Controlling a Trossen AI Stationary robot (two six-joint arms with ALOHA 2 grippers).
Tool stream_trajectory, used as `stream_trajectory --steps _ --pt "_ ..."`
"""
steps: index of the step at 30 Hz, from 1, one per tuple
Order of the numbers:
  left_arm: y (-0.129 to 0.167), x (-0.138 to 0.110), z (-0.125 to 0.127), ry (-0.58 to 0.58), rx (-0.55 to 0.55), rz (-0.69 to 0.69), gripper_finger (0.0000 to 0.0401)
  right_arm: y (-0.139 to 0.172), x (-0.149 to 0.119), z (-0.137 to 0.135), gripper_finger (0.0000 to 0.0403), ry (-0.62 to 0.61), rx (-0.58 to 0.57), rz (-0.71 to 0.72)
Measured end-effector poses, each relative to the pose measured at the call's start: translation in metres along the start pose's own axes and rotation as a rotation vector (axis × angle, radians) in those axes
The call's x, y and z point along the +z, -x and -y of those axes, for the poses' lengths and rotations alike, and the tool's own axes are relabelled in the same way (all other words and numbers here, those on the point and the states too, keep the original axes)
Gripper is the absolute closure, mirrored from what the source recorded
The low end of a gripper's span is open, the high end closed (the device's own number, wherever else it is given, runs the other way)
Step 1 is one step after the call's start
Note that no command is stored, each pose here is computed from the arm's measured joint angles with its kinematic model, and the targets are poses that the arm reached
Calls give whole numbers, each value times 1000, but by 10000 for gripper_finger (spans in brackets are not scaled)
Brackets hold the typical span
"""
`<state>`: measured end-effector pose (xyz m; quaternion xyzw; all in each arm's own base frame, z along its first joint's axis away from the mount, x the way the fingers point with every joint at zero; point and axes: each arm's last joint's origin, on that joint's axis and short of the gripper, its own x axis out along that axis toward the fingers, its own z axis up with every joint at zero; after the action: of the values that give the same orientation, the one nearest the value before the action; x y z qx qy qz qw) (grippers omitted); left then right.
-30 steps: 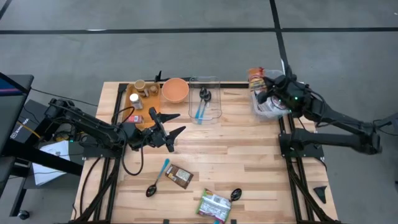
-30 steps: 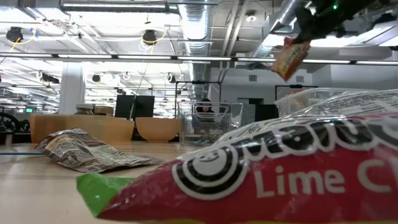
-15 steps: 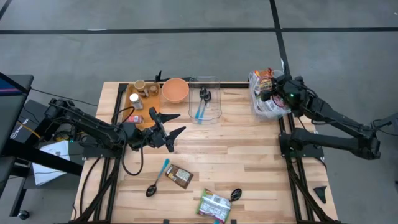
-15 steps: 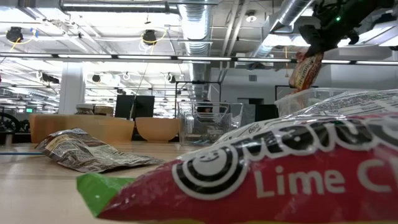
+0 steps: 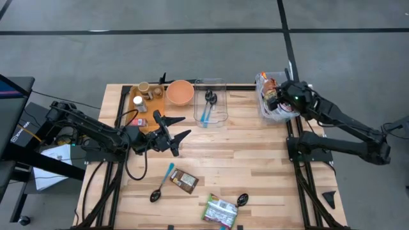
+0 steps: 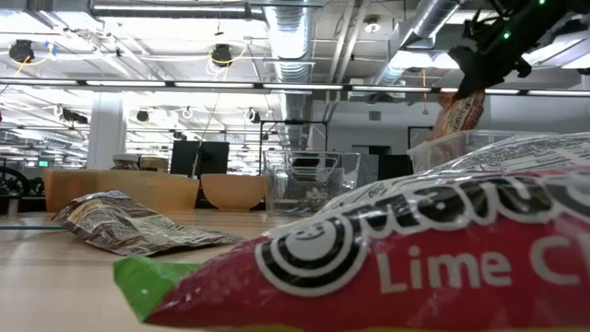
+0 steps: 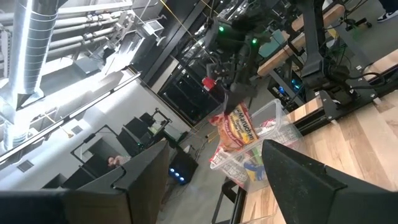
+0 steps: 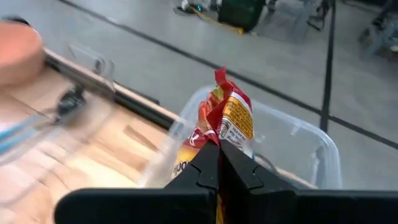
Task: Pick & Place Food Item
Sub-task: Put the red noodle pack into the transparent bin
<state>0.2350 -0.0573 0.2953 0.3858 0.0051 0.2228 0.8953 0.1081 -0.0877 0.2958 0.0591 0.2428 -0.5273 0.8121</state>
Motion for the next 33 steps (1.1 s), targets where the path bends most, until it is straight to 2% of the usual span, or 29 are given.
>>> stream_trajectory --steps 3,10,17,27,33 --pt "0 0 0 0 0 0 151 -6 -5 2 403 -1 -14 -72" --pt "0 0 0 0 0 0 151 -25 -9 4 403 -24 62 -203" --pt "0 0 0 0 0 0 151 -50 -14 4 403 -31 55 -321" --pt "0 0 0 0 0 0 151 -60 -15 5 392 -38 59 -355" --pt "0 0 0 0 0 0 151 -59 -18 3 399 -42 124 -391"
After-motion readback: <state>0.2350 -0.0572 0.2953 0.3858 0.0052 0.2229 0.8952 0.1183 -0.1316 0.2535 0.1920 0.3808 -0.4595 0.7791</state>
